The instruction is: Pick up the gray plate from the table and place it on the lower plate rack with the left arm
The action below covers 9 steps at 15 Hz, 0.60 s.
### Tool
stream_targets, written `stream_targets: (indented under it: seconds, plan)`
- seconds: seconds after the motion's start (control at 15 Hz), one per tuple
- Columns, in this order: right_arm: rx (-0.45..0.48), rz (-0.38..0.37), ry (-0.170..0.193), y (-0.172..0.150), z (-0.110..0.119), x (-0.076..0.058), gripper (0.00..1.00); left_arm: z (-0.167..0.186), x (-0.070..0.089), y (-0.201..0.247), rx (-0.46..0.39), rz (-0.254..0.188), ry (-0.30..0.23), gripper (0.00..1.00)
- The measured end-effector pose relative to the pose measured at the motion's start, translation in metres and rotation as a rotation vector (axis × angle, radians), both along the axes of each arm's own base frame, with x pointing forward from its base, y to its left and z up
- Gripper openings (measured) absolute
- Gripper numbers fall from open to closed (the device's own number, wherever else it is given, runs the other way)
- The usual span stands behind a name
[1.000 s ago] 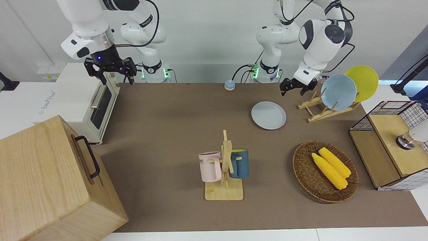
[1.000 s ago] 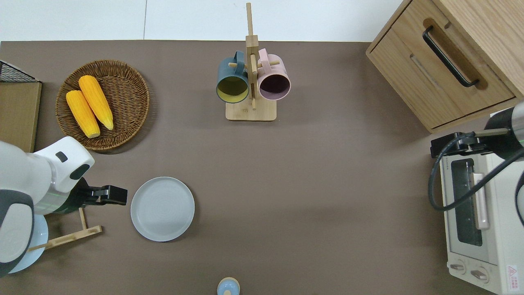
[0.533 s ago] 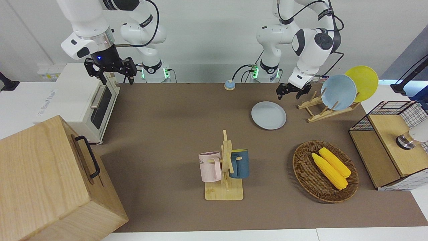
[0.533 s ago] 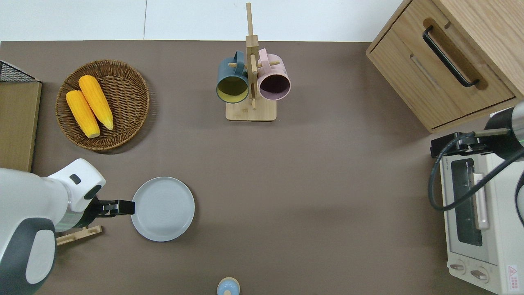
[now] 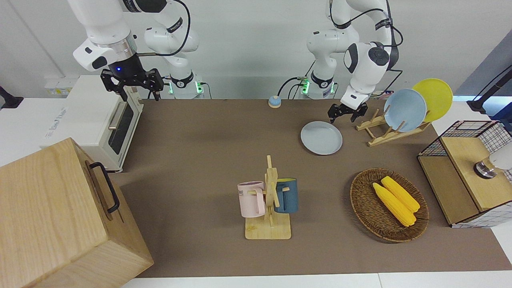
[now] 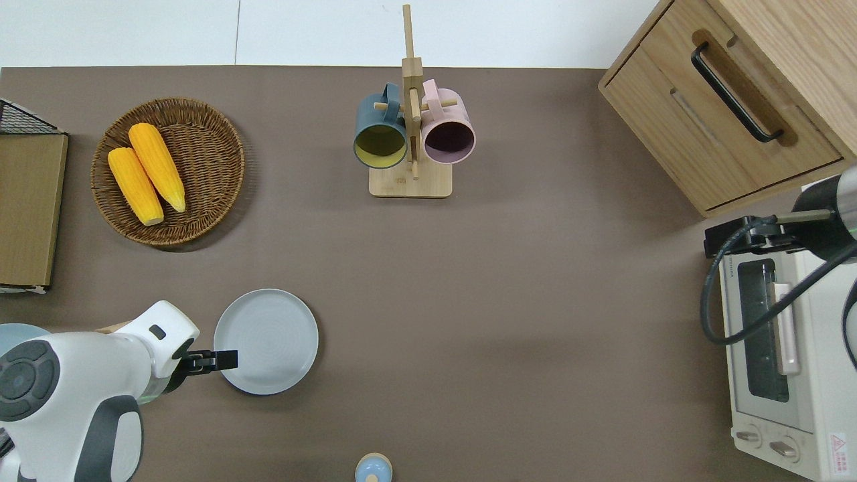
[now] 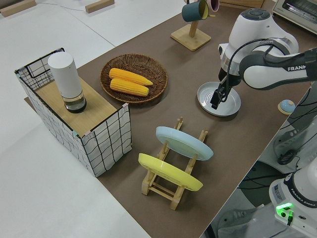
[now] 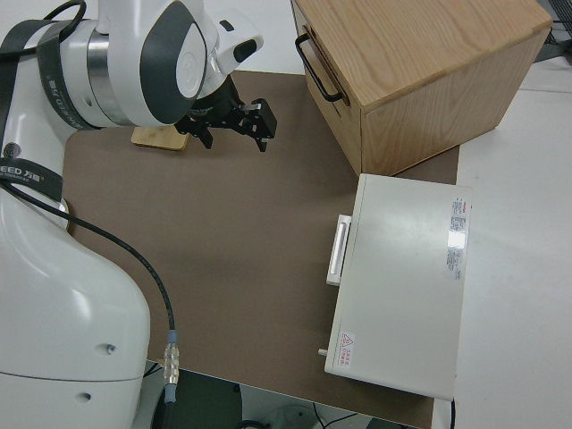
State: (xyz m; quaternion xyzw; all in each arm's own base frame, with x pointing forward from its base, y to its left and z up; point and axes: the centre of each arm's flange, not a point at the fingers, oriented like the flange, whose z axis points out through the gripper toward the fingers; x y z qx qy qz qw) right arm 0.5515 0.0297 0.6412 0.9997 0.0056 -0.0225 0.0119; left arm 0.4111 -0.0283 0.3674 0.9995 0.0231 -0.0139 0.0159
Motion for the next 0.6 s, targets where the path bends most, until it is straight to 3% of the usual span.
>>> stream_targets:
  seconds: [0.6]
  plan:
    - [0.0,0.0,0.0,0.0,0.0,0.0,0.99,-0.053,-0.006,0.004,0.002,0.01,-0.041,1.0]
